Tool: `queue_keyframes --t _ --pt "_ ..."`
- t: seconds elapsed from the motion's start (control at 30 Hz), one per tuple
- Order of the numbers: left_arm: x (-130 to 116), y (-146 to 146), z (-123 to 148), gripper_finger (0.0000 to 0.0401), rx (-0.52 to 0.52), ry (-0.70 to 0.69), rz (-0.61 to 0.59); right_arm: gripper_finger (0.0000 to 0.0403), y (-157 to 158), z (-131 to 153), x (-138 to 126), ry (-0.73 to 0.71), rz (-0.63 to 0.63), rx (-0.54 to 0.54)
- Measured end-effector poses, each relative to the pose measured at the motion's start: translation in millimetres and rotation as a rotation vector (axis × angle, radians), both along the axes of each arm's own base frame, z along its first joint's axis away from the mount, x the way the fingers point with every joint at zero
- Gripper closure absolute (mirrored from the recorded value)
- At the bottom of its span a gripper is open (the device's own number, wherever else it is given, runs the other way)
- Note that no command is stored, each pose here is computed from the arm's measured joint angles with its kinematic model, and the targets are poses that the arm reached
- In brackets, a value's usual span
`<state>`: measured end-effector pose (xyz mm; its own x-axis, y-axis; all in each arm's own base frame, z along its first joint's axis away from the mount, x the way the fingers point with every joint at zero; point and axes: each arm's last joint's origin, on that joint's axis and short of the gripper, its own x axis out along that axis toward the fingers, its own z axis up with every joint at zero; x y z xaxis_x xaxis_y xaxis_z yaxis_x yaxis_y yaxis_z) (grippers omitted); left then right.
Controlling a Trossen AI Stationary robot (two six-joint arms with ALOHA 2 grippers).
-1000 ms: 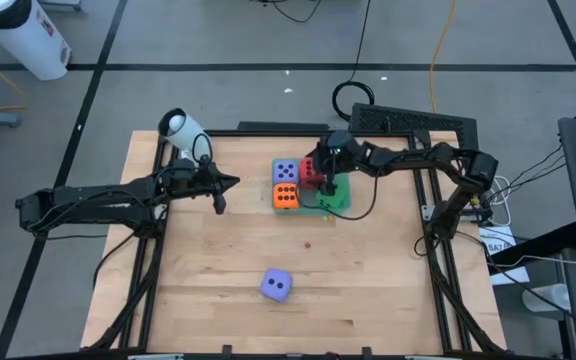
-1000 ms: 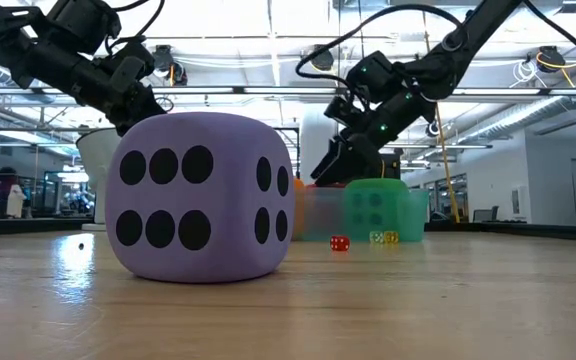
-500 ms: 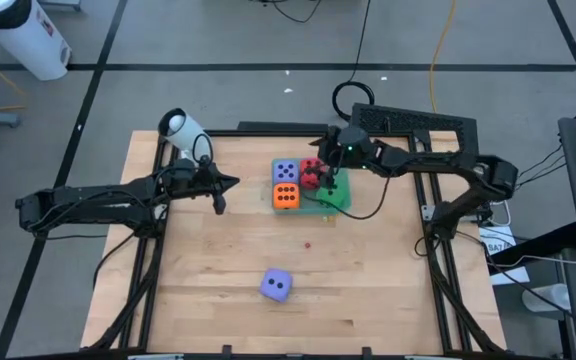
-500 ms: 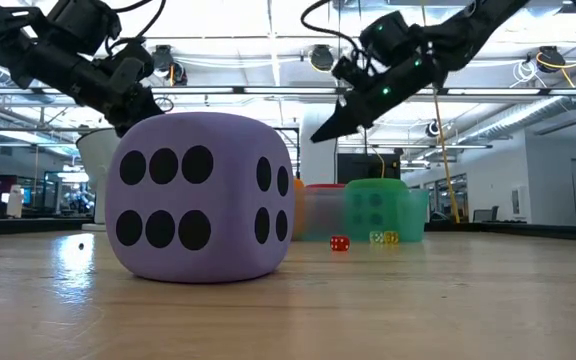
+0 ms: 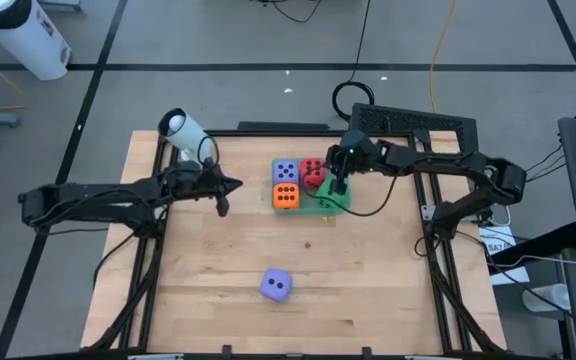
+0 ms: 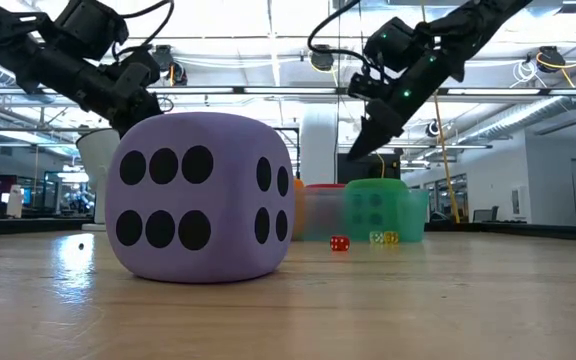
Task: Pick & Place Dice
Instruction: Adjust the big dice
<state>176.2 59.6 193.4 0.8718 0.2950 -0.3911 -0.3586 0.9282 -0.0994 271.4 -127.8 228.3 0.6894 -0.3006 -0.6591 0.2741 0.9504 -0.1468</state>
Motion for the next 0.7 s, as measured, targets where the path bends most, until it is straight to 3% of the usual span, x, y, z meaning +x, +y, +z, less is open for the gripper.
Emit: queue_keyframes --t 0.2,0.47,0.7 --pt "8 -1 -9 0.0375 -0.01 0.036 -0.021 0.04 5 0 -6 0.047 -0.01 0.039" --pt "27 3 -28 0.0375 0.002 0.064 -0.039 0.0401 8 -9 -17 0.184 -0.081 0.09" --pt "37 13 -41 0.0375 -0.025 0.132 -0.008 0.0402 9 -13 -19 0.216 -0.084 0.117"
